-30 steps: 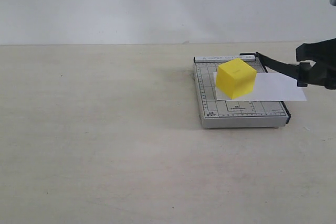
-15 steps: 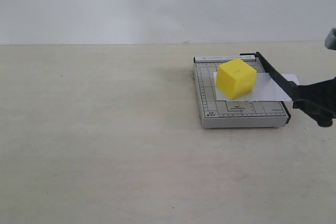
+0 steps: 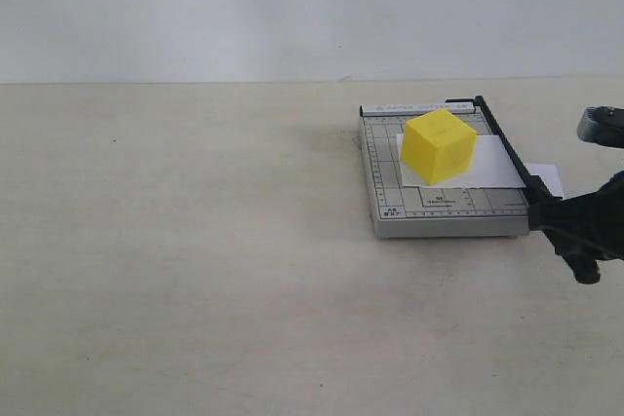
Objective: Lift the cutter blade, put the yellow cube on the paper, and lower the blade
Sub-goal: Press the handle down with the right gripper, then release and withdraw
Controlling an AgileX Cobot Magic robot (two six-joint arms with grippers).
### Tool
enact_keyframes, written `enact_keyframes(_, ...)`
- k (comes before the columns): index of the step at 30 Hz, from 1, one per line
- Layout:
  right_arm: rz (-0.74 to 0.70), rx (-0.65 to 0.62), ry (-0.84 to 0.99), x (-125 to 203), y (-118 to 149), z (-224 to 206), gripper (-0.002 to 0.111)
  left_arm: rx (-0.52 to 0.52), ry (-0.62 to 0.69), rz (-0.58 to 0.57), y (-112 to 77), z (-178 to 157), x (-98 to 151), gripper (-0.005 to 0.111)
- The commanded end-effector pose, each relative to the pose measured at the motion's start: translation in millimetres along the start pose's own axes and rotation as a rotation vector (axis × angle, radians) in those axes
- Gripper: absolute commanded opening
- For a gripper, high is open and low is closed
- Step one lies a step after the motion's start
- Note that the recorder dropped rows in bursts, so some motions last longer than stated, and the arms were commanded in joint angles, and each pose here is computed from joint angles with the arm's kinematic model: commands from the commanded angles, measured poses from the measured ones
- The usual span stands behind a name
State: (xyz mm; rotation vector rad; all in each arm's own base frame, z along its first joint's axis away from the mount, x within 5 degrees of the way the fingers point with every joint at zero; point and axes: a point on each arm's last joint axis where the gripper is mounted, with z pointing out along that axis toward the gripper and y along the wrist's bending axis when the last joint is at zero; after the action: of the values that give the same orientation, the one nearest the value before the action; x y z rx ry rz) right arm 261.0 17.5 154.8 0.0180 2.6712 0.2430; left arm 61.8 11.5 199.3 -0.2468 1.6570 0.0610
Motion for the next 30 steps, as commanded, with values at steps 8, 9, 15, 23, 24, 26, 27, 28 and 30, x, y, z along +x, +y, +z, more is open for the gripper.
enact_keyframes(8,0.032,-0.053,0.132,17,4,9,0.004,0.000,-0.013,-0.020,0.1,0,0,0.004)
enact_keyframes(9,0.032,-0.053,0.132,17,4,9,0.008,0.000,-0.013,-0.020,0.1,0,0,0.004)
enact_keyframes(15,0.035,-0.046,0.119,16,3,9,0.049,0.000,-0.013,-0.020,0.1,0,0,0.004)
enact_keyframes(23,-0.007,-0.064,0.014,-7,9,-15,0.054,0.000,-0.013,-0.020,0.1,0,0,0.004)
enact_keyframes(24,-0.030,-0.069,-0.001,-11,11,-22,0.054,0.000,-0.013,-0.020,0.1,0,0,0.004)
enact_keyframes(26,-0.063,-0.108,-0.049,-26,20,-54,0.054,0.000,-0.013,-0.020,0.1,0,0,0.004)
enact_keyframes(27,-0.065,-0.136,-0.077,-32,28,-82,0.054,0.000,-0.013,-0.020,0.1,0,0,0.004)
enact_keyframes(28,-0.064,-0.144,-0.091,-34,30,-93,0.054,0.000,-0.013,-0.020,0.1,0,0,0.004)
enact_keyframes(30,-0.065,-0.138,-0.174,-31,35,-130,0.051,0.000,-0.013,-0.020,0.1,0,0,0.004)
